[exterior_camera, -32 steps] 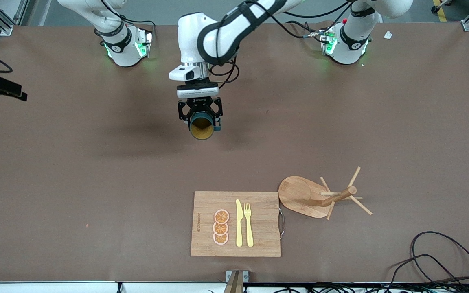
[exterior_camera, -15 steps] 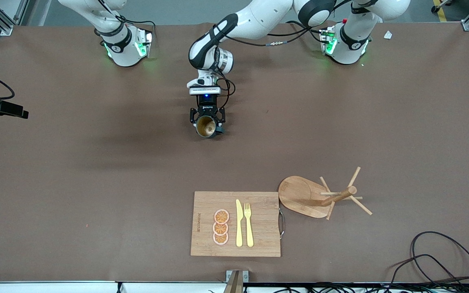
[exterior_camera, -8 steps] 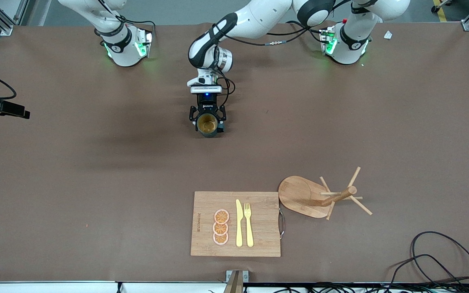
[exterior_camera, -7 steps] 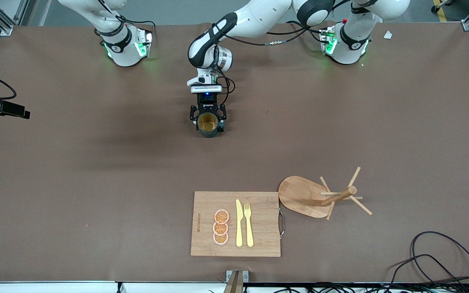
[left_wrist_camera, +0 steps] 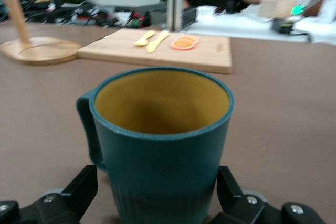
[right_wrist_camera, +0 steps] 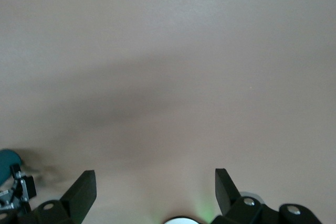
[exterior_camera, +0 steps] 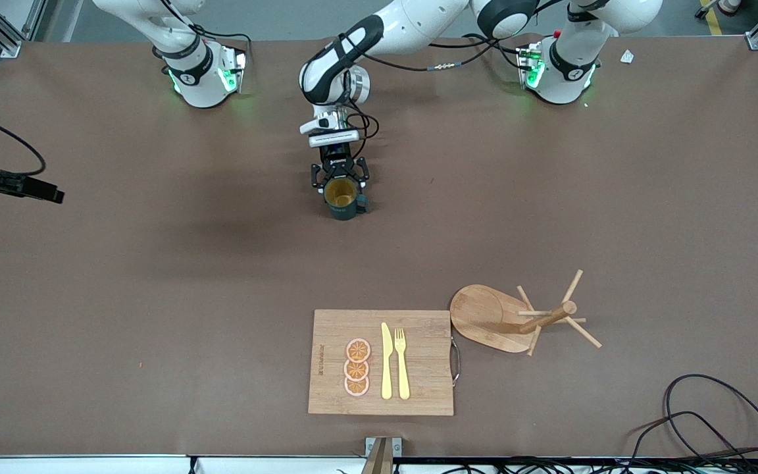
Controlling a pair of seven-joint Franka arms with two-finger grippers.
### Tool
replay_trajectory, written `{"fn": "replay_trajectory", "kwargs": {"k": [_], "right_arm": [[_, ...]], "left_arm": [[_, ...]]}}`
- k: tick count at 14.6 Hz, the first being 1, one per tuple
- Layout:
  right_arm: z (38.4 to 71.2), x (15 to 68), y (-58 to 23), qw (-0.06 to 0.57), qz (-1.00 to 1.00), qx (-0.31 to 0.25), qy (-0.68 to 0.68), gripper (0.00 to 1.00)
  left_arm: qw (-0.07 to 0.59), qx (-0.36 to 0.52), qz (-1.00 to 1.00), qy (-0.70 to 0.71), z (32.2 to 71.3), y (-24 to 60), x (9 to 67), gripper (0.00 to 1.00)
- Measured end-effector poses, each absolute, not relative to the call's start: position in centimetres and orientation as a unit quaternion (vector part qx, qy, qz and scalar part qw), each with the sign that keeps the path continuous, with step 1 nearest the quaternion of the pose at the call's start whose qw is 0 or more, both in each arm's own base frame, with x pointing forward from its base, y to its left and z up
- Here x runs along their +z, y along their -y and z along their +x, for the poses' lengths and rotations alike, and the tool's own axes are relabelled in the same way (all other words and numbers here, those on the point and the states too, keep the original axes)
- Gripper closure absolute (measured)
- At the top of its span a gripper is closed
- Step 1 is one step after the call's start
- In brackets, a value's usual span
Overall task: Transfer cup from left to right arm and place
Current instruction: 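Lower the teal mug onto the table while the right gripper approaches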
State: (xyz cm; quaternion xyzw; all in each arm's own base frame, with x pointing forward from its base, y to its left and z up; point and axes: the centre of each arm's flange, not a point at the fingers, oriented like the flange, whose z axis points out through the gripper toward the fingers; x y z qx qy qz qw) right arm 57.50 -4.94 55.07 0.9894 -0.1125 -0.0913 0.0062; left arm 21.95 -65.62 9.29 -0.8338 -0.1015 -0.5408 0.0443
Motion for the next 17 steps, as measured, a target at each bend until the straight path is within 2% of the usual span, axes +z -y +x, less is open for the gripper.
{"fn": "replay_trajectory", "kwargs": {"k": [8,13,17], "right_arm": [[58.5,51.9,0.4,0.015,0.985,-0.08,0.15,0.0],[59.2,50.8,0.1,0.017,0.985,-0.077,0.156,0.0],[59.3,50.4,-1.7,0.024,0.97,-0.078,0.228,0.02]], "left_arm": [[0.09,-0.443,-0.875,0.173,23.1,66.4,16.3,0.0],[0.086,-0.398,-0.887,0.217,23.6,67.1,20.1,0.0],[0.084,-0.362,-0.895,0.246,26.3,67.1,24.0,0.0]]}}
